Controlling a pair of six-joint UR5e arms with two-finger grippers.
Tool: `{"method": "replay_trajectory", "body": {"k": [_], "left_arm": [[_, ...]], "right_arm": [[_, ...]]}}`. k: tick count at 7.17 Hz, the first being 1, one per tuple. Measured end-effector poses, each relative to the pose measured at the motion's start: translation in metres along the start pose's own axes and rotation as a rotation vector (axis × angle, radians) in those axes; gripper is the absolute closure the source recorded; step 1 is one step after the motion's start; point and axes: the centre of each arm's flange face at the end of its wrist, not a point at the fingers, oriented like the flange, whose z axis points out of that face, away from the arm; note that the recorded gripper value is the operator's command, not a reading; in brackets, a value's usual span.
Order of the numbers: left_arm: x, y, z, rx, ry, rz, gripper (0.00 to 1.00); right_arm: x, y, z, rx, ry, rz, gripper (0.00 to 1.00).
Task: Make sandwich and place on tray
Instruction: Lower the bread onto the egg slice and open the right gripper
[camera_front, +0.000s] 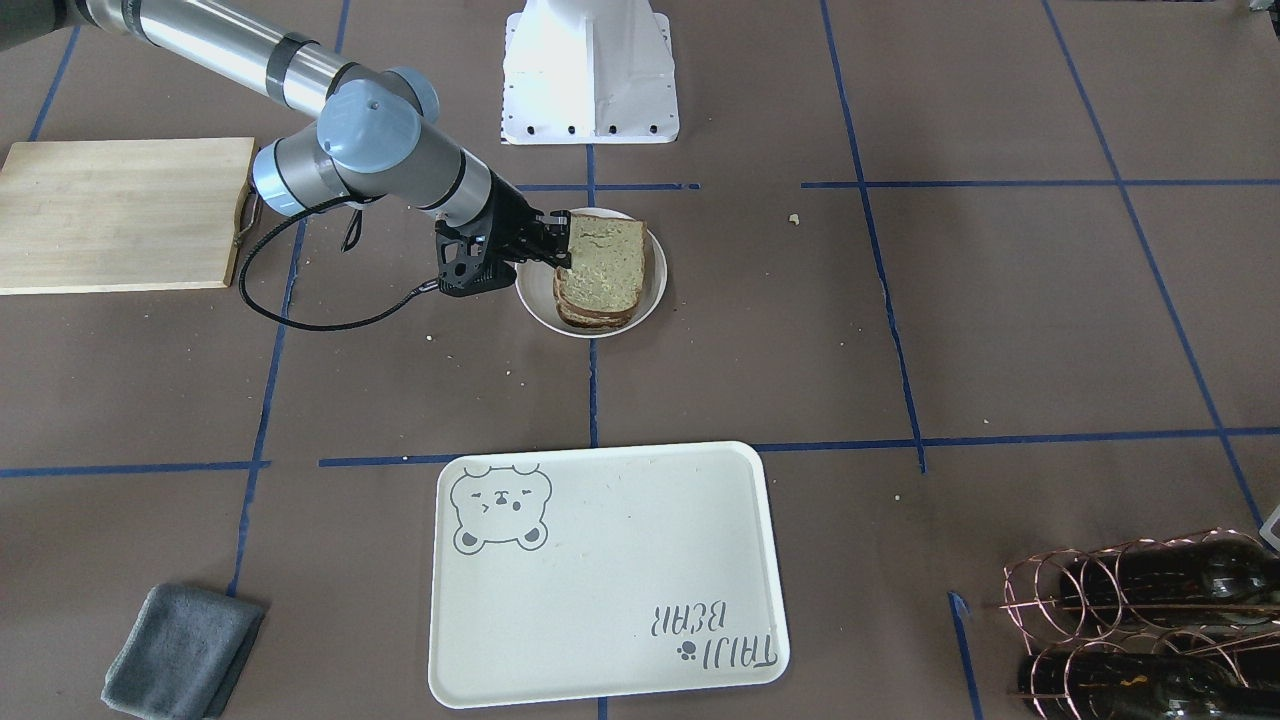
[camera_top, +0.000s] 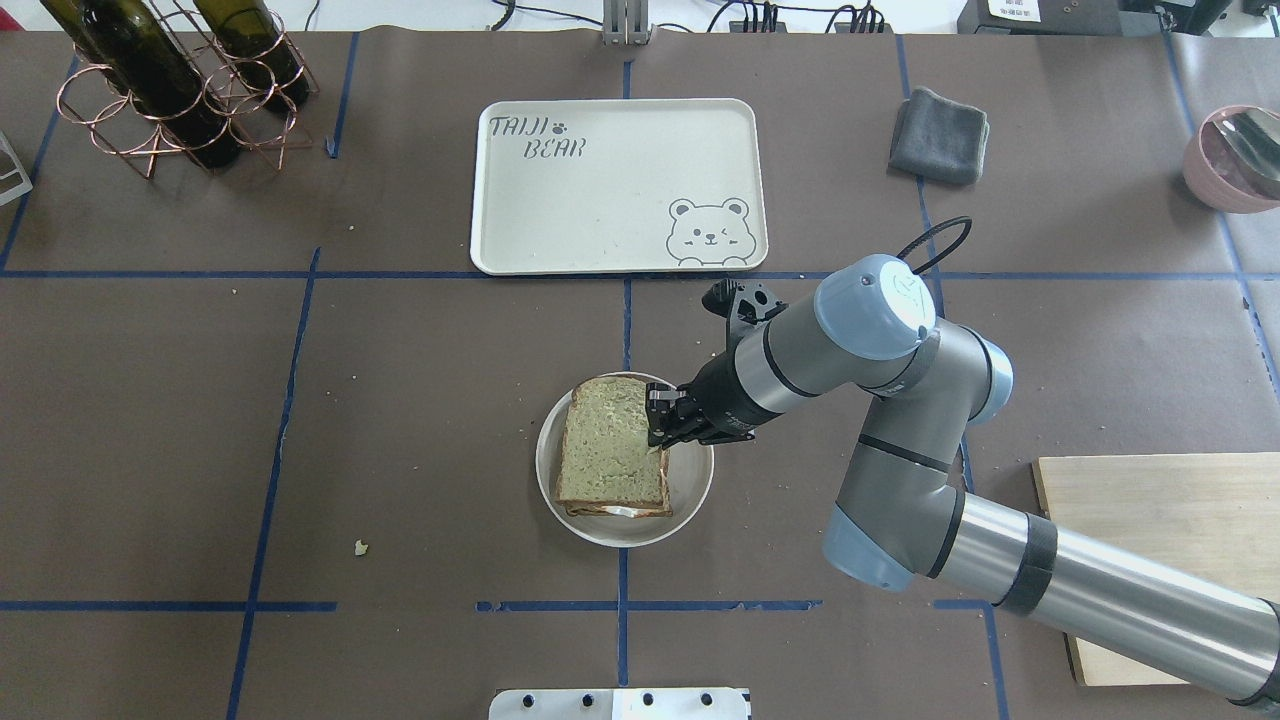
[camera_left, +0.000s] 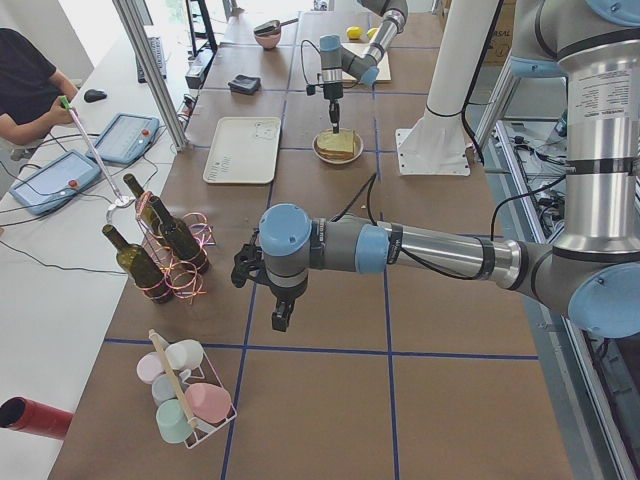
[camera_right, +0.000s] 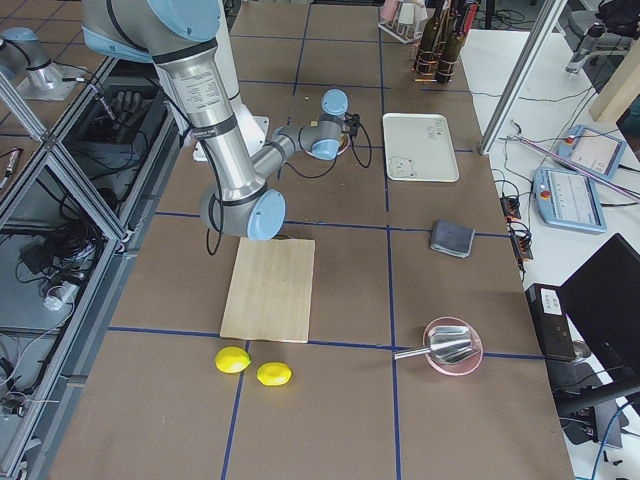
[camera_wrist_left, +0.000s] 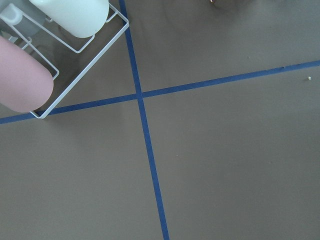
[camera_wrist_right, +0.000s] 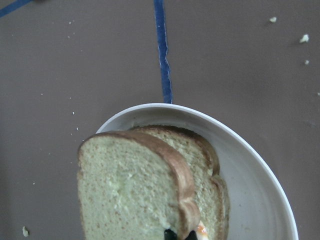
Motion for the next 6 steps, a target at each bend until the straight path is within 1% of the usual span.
{"method": "replay_trajectory", "body": {"k": [1,2,3,4,6], "left_arm": [[0.0003,0.0,0.0,0.0,0.002,0.0,0.0],[0.0004,-0.0001,-0.0002,0.001,0.003,0.0,0.0],[0.0002,0.0,-0.0003,0.001,0.003,0.0,0.0],[0.0,0.0001,-0.0002,0.001,0.003,-0.001,0.0],[-0.0015,-0.0003,0.002,-0.003,0.01,-0.008,0.0]], "right_arm": [[0.0019,0.0013,0.001,-0.004,0.001,-0.001,1.0],[0.0044,0.0018,0.0014,-0.006,0.003,-0.001,0.86],[0.0061,0.0022,0.0017,-0.008,0.005,-0.001,0.38],[0.0073,0.0024,0.0019,-0.009,0.006,-0.002,0.02],[0.0081,0.0021,0.0016,-0.006,0.008,0.0,0.0]]}}
